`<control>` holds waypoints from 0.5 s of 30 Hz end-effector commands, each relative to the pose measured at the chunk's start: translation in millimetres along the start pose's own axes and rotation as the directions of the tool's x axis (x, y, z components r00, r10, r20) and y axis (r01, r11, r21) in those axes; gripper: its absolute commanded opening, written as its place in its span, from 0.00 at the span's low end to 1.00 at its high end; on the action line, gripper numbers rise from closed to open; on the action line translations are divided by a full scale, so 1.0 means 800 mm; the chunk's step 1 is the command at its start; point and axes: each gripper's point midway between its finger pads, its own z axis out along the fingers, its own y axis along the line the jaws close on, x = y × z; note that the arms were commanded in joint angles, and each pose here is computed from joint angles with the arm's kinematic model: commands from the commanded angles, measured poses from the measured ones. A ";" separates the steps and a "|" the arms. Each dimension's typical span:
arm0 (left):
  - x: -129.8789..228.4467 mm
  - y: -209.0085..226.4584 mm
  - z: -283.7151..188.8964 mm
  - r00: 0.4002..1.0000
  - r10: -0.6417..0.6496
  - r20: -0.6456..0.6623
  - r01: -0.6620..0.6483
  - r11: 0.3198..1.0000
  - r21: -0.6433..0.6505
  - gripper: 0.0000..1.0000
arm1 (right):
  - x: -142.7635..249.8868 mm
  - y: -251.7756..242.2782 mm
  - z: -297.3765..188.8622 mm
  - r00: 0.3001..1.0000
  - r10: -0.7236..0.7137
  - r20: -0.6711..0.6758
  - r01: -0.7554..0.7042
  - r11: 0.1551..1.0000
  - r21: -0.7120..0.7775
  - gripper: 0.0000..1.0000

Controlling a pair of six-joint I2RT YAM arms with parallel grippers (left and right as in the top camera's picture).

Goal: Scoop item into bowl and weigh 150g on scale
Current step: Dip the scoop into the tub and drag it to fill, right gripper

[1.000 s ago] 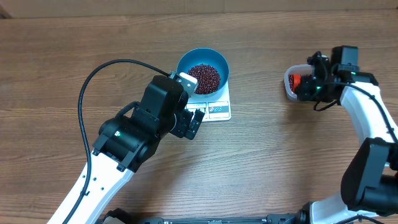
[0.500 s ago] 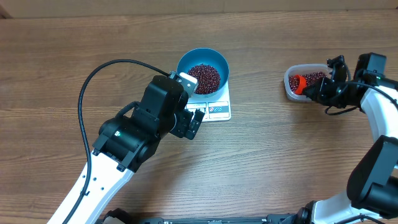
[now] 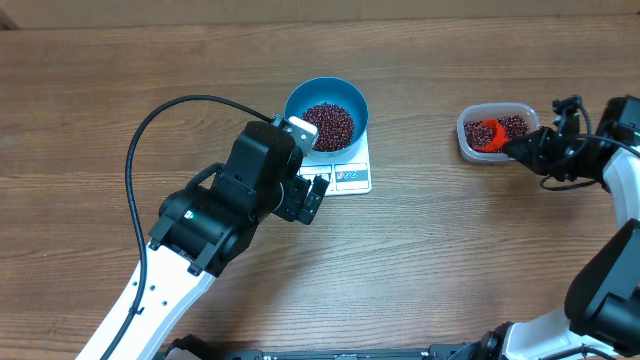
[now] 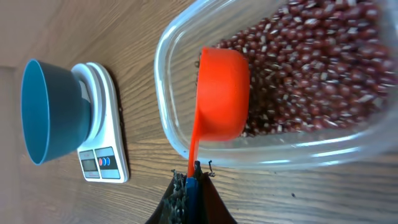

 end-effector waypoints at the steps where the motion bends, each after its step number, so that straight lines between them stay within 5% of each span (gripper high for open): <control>1: -0.007 0.000 -0.003 1.000 0.013 0.014 -0.014 1.000 0.009 0.99 | -0.002 0.001 -0.007 0.999 0.039 0.019 -0.037 0.997 -0.072 0.04; 15: -0.007 0.000 -0.003 1.000 0.014 0.014 -0.014 1.000 0.009 1.00 | -0.018 0.025 -0.041 0.991 0.100 0.091 -0.068 0.950 -0.304 0.04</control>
